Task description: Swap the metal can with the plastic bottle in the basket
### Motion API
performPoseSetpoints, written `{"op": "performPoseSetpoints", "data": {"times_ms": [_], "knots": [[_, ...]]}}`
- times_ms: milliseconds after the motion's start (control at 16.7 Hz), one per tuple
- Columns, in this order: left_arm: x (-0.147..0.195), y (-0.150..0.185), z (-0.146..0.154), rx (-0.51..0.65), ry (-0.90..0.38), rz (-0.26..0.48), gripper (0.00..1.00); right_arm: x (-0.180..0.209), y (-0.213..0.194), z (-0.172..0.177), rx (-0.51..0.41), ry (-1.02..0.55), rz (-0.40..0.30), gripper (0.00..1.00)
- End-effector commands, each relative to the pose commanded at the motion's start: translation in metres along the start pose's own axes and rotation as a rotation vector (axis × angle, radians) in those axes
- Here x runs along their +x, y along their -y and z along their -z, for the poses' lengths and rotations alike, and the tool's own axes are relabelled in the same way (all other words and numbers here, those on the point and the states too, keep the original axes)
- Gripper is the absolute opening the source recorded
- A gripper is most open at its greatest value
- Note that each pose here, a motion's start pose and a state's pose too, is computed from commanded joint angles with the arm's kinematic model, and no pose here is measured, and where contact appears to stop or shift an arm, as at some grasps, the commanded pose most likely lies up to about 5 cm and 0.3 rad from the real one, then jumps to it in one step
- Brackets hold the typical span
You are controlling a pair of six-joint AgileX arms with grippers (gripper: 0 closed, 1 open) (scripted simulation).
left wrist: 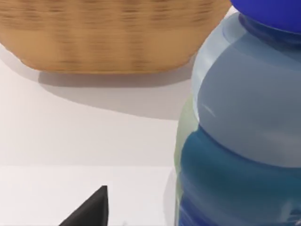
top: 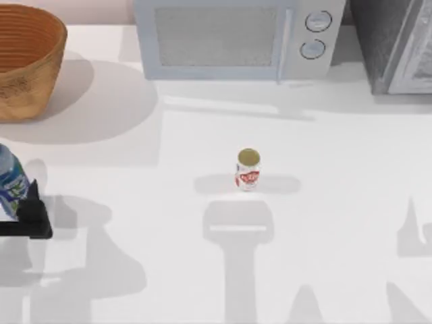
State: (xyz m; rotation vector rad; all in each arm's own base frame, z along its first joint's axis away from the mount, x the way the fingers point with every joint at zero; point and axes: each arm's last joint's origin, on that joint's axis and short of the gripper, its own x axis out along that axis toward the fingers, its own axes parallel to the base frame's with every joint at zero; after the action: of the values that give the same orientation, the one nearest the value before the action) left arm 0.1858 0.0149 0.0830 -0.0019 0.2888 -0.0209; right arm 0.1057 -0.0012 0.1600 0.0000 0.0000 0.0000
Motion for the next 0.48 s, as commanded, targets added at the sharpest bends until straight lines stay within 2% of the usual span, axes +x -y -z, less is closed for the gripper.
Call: {"op": "performPoseSetpoints", "data": {"times_ms": [480], "knots": [[0.046,0.0,0.002,0.0,0.0,0.0,1.0,0.0,0.0,0.0,0.0,0.0,0.0,1.0]]}}
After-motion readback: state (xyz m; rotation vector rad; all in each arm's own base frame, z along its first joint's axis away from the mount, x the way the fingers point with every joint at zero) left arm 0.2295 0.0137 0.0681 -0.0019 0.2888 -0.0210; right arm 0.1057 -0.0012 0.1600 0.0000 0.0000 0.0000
